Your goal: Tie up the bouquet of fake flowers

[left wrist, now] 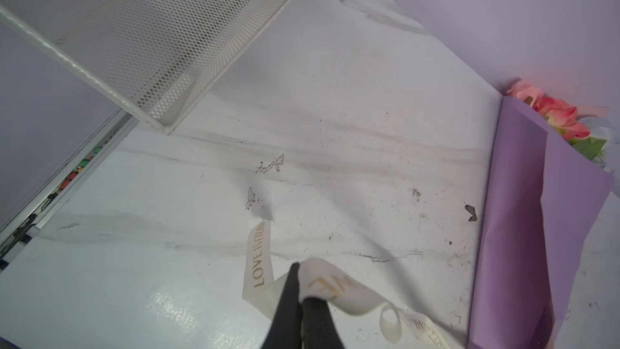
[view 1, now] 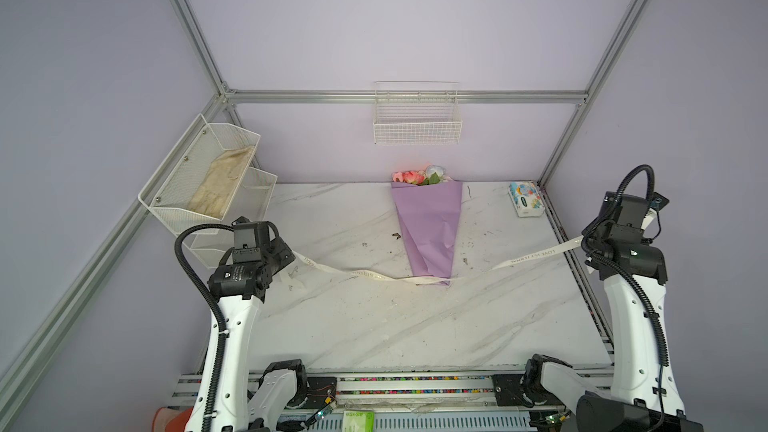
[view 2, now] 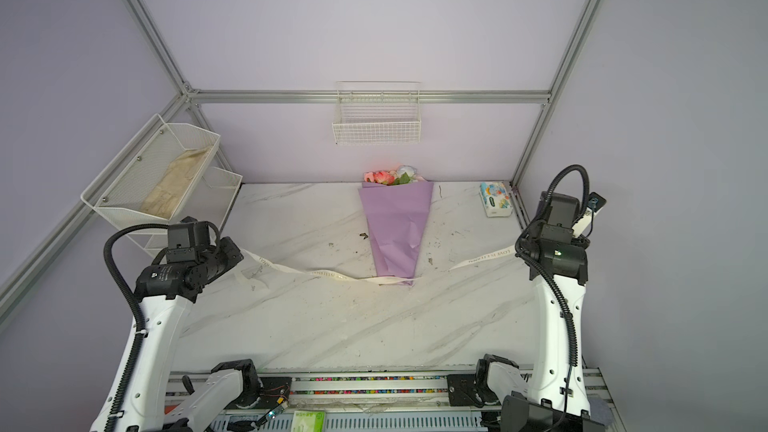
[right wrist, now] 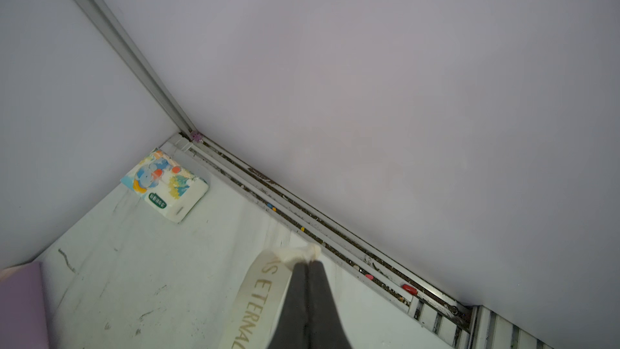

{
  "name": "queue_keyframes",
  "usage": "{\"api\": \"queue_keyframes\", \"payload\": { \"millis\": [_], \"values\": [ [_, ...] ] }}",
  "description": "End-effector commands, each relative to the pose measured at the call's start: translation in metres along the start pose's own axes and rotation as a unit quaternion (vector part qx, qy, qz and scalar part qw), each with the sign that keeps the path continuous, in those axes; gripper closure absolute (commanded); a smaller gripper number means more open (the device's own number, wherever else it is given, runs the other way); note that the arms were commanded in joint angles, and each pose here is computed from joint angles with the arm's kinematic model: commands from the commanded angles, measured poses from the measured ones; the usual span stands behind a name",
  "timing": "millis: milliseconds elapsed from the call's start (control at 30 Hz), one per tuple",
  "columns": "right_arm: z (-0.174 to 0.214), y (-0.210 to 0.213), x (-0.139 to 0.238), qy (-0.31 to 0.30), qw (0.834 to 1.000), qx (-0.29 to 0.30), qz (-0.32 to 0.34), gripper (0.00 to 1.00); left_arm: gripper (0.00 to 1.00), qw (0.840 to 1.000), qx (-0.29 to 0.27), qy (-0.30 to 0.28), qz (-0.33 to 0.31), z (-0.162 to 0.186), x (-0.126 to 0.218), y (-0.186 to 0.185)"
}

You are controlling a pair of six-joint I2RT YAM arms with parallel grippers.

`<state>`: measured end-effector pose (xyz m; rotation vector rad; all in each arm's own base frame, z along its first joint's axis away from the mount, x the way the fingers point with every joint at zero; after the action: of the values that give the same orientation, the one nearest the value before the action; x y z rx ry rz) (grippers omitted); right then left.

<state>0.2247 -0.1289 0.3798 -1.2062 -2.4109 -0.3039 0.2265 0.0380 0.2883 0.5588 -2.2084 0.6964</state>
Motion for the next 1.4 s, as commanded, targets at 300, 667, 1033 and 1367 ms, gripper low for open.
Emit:
{"api": "queue_keyframes", "payload": {
  "millis": [300, 667, 1033, 1367],
  "values": [
    [-0.012, -0.003, -0.038, -0.021, 0.999, -0.024, 0.039, 1.00, 1.00, 0.985, -0.049, 0.138, 0.092, 0.028, -0.051, -0.022],
    [0.057, 0.016, -0.082, 0.088, 0.996, -0.014, -0.004, 1.00, 0.73, 0.980, -0.080, 0.182, 0.006, 0.032, -0.097, -0.011],
    [0.048, 0.050, -0.065, 0.121, 0.977, -0.033, -0.174, 0.53, 0.24, 0.986, 0.008, 0.163, -0.031, 0.047, -0.086, 0.007],
    [0.106, 0.129, -0.014, 0.198, 0.925, 0.031, -0.324, 0.50, 0.26, 0.967, 0.113, 0.205, -0.095, 0.102, -0.111, 0.042]
  ]
}}
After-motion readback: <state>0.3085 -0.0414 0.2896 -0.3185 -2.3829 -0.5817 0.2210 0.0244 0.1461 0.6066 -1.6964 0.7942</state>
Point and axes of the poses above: each gripper's point midway between its finger pads, its own x axis back along the fingers, its own y axis along the line the jaws close on, z = x × y, the point moved 7 cm from there along x, back along the fingers, and after that the axes turned 6 degrees about x, right-handed, at the moved point
